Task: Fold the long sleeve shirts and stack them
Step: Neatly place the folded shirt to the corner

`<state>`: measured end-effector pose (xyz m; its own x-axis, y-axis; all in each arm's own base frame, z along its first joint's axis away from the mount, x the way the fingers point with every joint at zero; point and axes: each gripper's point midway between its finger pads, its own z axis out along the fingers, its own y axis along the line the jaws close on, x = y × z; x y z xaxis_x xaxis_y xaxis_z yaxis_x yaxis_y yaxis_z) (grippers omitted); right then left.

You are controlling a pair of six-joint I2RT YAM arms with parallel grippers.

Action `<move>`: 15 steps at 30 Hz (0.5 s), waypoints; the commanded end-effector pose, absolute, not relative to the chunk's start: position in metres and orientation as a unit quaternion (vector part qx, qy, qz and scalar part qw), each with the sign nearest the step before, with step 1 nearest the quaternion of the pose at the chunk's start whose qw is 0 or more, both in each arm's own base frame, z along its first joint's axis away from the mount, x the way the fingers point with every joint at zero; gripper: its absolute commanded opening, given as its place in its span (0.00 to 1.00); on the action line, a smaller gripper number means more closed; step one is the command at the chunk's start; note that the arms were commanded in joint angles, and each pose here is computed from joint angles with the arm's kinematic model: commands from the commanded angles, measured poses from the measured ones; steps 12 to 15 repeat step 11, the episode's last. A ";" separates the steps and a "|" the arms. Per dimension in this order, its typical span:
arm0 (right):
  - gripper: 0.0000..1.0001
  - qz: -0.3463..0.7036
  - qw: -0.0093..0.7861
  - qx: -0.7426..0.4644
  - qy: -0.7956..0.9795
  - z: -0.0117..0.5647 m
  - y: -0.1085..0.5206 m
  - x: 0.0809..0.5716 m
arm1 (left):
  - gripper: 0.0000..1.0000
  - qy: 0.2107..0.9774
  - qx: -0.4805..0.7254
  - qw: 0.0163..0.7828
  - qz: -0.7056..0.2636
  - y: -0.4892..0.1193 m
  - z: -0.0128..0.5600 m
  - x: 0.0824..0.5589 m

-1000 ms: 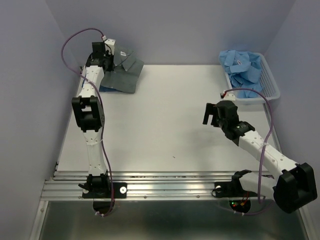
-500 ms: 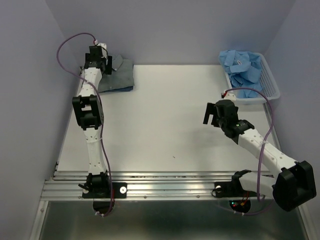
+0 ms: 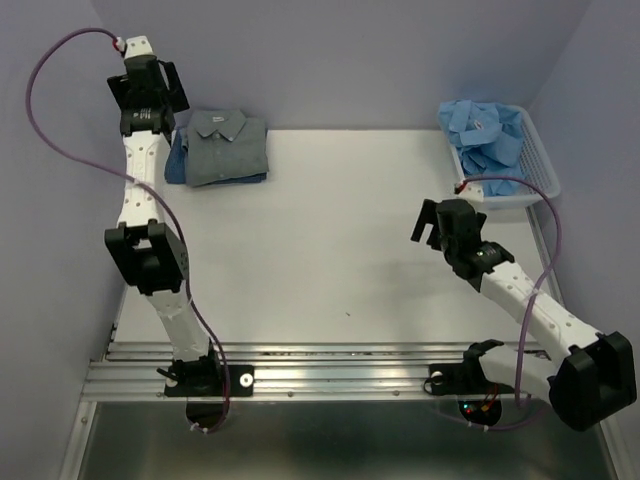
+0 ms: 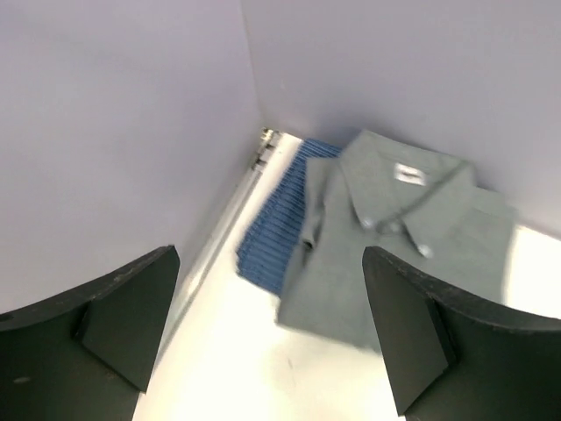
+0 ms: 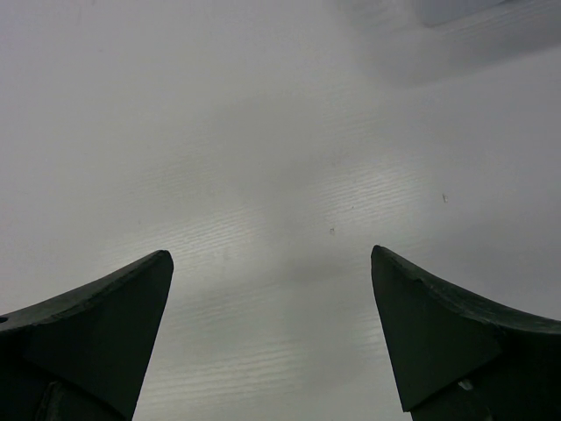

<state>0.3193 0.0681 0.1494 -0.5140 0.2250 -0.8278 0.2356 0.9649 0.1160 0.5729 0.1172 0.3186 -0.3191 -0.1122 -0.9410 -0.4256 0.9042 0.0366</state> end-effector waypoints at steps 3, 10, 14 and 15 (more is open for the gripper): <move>1.00 0.015 0.569 0.250 0.783 0.195 0.044 0.322 | 0.99 0.754 -0.224 0.617 -0.029 0.048 0.337 0.487; 1.00 0.028 0.596 0.257 0.760 0.197 0.033 0.302 | 0.99 0.709 -0.242 0.648 -0.139 0.000 0.273 0.393; 1.00 0.027 0.599 0.262 0.756 0.199 0.031 0.300 | 0.99 0.716 -0.240 0.642 -0.134 -0.008 0.266 0.388; 1.00 0.027 0.599 0.262 0.756 0.199 0.031 0.300 | 0.99 0.716 -0.240 0.642 -0.134 -0.008 0.266 0.388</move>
